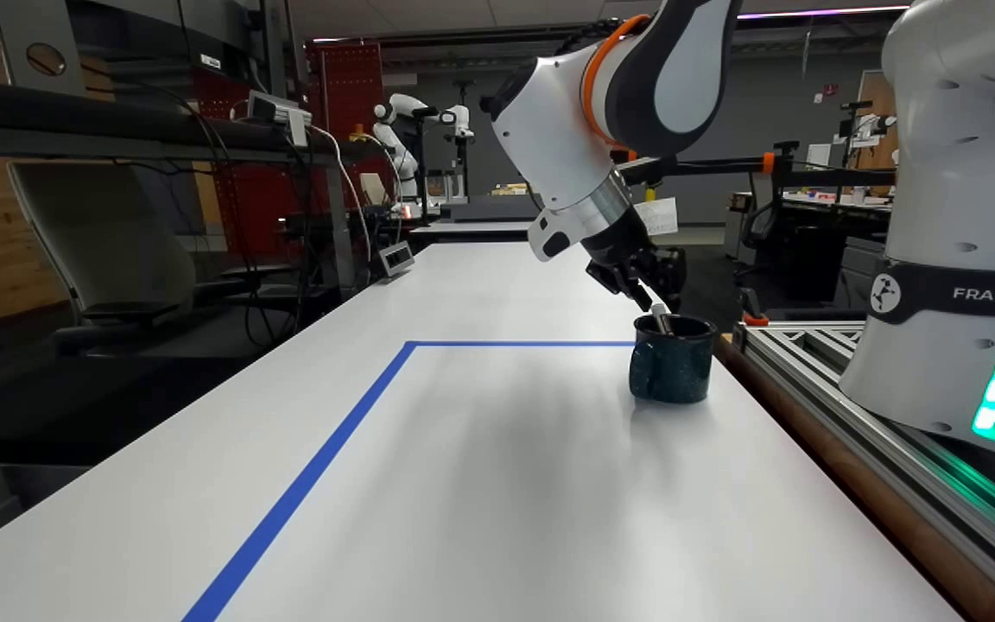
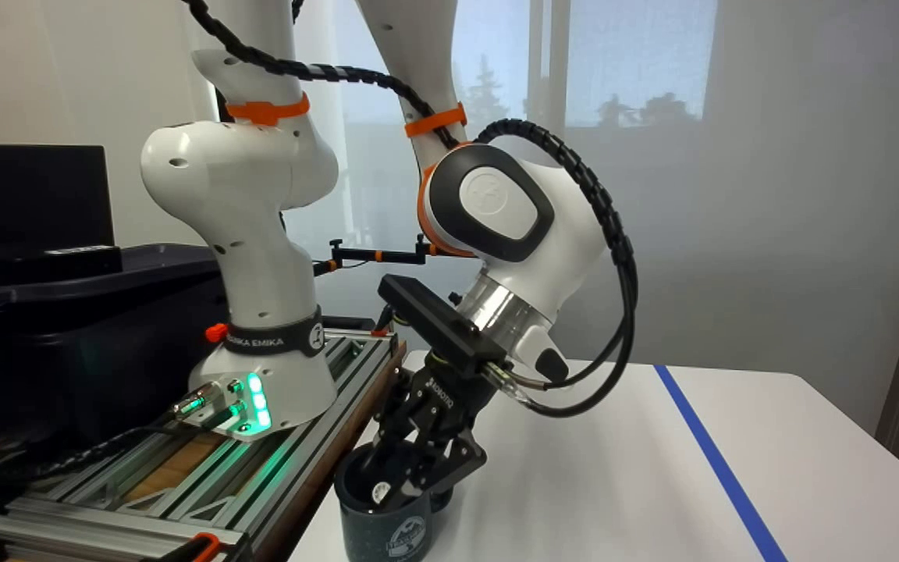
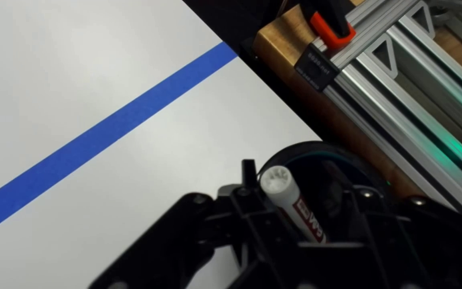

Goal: Take the marker out of the mug.

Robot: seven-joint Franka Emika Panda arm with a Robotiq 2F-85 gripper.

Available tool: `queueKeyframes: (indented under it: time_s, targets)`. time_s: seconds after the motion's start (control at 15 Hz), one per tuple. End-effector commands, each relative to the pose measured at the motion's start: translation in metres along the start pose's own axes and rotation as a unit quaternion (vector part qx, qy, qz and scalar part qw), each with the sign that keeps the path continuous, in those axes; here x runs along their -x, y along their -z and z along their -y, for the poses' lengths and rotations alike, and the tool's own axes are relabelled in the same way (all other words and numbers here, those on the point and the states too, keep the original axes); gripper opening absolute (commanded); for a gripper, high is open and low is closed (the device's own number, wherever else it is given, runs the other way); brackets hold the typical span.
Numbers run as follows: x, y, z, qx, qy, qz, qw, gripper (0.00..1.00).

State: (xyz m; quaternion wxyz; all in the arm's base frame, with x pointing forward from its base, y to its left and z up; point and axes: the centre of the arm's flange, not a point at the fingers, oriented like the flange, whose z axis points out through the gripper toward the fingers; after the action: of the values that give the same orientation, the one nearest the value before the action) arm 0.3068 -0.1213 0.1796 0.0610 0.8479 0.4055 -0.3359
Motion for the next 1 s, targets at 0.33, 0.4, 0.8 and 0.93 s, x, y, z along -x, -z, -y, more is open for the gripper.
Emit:
queueKeyframes:
  time_s: [0.33, 0.4, 0.8, 0.93]
  targets:
    - [0.0117, -0.0117, 0.0367, -0.004, 0.002, -0.006, 1.0, 0.42]
    - [0.0114, -0.0127, 0.0365, -0.004, 0.003, -0.006, 1.0, 0.43]
    - [0.0109, -0.0144, 0.0357, -0.005, 0.005, -0.008, 0.9999, 0.36]
    - [0.0114, -0.0136, 0.0358, -0.004, 0.005, -0.008, 0.9999, 0.2]
